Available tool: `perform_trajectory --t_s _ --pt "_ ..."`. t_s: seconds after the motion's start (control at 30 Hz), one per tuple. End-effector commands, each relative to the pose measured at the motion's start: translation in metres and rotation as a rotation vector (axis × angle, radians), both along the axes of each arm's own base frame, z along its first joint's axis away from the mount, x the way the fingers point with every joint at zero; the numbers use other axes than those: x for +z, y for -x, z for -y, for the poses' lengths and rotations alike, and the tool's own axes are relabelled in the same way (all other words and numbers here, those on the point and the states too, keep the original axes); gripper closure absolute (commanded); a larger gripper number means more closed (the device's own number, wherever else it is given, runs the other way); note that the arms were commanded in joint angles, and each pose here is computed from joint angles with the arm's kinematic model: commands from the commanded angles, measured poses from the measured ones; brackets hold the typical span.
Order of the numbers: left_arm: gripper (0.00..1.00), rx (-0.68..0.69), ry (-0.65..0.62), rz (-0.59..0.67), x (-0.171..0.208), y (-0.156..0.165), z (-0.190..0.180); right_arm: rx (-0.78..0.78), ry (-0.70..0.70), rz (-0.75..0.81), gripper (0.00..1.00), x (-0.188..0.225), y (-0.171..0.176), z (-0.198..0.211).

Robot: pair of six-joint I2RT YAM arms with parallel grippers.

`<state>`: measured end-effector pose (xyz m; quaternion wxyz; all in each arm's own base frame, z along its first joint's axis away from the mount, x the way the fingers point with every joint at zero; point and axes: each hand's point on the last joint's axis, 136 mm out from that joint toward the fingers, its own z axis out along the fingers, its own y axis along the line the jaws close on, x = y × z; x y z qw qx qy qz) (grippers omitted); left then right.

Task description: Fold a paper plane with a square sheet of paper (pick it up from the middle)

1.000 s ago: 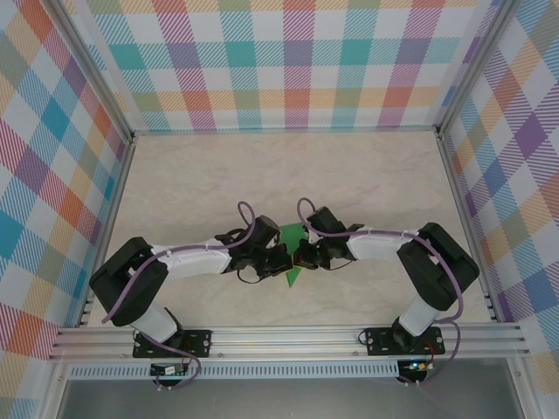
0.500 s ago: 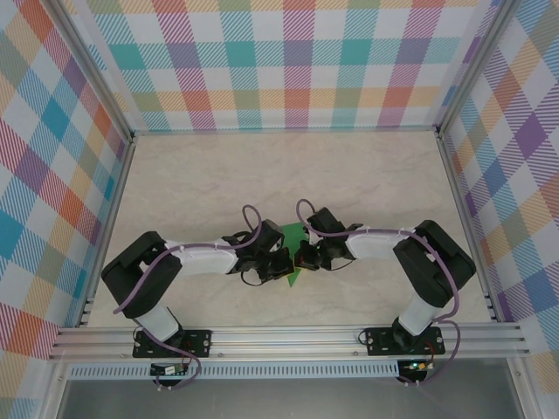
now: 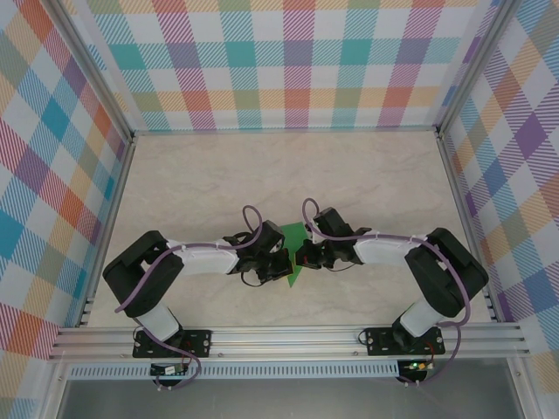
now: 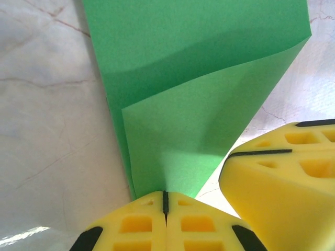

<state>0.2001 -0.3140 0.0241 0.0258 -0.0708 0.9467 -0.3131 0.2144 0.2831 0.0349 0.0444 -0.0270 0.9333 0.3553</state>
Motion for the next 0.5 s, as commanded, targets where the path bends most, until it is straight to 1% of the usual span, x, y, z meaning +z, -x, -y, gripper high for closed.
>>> perform_trajectory --t_s 0.0,0.2,0.37,0.47 --pt "1.0 -0.032 -0.031 -0.006 -0.006 0.009 -0.001 0.032 -0.002 -0.016 1.0 -0.012 0.004 0.0" --pt "1.0 -0.048 -0.01 -0.001 -0.002 0.01 0.003 0.034 0.01 -0.05 1.0 -0.026 0.006 0.0" --pt "1.0 -0.08 0.04 -0.002 0.003 0.016 0.012 0.032 0.011 -0.056 1.0 -0.028 0.006 0.0" --pt "1.0 -0.085 0.027 -0.01 -0.001 0.019 0.011 0.032 0.013 -0.055 1.0 -0.027 0.006 0.0"
